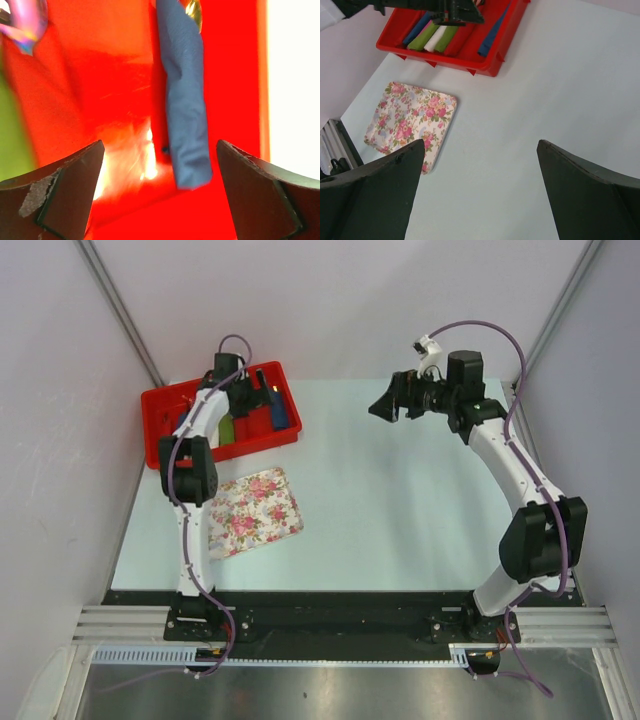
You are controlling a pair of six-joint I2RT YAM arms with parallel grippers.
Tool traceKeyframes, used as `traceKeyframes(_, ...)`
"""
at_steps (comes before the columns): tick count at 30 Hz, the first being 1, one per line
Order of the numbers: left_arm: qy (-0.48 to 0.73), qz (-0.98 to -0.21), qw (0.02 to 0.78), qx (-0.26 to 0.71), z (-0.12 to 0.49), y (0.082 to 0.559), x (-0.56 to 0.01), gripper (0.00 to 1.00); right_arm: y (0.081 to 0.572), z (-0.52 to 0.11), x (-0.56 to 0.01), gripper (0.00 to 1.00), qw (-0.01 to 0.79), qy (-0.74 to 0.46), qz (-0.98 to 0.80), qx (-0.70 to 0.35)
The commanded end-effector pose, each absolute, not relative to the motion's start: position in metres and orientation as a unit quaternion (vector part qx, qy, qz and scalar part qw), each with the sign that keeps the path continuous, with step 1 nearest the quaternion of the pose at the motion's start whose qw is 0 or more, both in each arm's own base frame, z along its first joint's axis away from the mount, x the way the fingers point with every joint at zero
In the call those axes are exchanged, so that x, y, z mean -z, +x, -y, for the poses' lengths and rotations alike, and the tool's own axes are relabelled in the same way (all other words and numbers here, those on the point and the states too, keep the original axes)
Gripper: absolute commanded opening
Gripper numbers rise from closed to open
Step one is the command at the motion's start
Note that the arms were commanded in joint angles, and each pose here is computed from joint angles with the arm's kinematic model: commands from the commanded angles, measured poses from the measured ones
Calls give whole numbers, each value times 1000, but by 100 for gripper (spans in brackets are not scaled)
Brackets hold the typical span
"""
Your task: Place the utensils on the paper napkin and roll it up
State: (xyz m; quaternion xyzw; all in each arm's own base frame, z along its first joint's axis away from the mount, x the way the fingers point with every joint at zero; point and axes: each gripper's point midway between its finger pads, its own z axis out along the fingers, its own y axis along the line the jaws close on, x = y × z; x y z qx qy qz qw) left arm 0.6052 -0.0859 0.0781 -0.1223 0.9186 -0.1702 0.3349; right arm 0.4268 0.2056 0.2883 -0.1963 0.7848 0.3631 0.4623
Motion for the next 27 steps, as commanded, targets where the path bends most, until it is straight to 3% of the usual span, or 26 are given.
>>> traceKeyframes(1,-42,-885,444,133,69,596,-217,100,442,-202,-305,100,487,-211,-769,-356)
traceKeyframes(9,130,-849,461,223,113,533,-312,100,462,-183,-286,100,487,-199,-782,-334)
traceKeyframes(12,124,-861,455,188,112,510,-322,100,461,-172,-270,100,472,-179,-800,-325)
traceKeyframes(19,141,-888,413,147,135,435,-276,100,429,-170,-246,100,440,-174,-812,-342)
traceKeyframes(27,138,-888,415,143,145,399,-257,100,384,-169,-239,100,433,-192,-815,-333)
